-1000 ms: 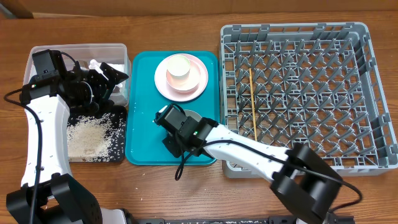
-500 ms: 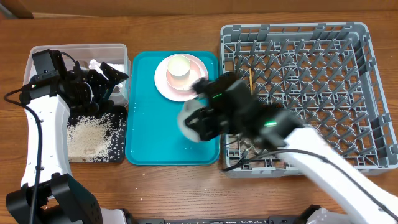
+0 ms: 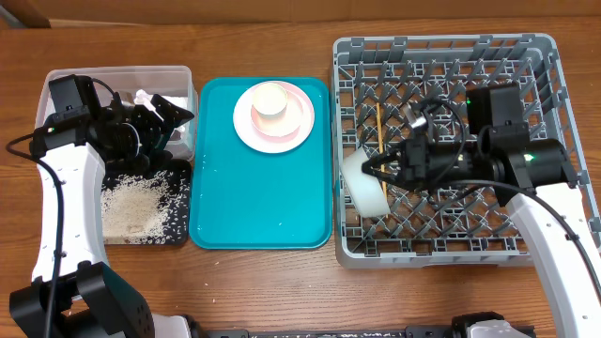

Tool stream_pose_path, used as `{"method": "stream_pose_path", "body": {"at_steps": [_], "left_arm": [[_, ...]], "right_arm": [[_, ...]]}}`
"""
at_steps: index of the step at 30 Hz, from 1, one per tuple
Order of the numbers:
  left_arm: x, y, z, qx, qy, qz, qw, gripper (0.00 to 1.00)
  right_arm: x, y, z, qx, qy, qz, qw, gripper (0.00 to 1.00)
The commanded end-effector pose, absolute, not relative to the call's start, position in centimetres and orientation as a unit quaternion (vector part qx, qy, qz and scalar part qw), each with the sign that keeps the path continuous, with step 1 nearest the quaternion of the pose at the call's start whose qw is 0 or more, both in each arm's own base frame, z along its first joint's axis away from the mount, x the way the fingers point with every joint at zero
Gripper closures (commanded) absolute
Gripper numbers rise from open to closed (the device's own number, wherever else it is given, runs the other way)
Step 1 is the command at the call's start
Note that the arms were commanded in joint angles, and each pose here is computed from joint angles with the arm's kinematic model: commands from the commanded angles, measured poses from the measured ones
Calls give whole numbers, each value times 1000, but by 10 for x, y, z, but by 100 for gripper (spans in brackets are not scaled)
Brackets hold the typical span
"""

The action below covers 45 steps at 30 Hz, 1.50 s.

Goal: Sort waste into correct bins and load items into the dishwasher
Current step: 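Lift the white bowl and carry it over the grey dish rack, then lower the bowl into the rack's lower left and open the right gripper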

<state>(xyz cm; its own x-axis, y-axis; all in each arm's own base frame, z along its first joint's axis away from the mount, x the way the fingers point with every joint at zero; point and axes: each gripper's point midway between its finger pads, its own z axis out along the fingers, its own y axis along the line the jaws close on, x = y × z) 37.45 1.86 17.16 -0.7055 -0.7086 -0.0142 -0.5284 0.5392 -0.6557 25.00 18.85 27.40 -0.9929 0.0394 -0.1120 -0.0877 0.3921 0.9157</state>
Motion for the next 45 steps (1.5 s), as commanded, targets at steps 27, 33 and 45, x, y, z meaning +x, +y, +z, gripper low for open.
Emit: {"method": "stream_pose_path", "body": {"at_steps": [27,33,45], "left_arm": [[377,20,180,-347,868,-319,156,0],[377,20,180,-346,868,-319,156,0],[377,20,180,-346,868,-319,156,0]], "right_arm": [[222,155,212,52,716,696,9,96],[223,154,197,60,739,671,13,96],[236,141,152,80,821,563,44,96]]}}
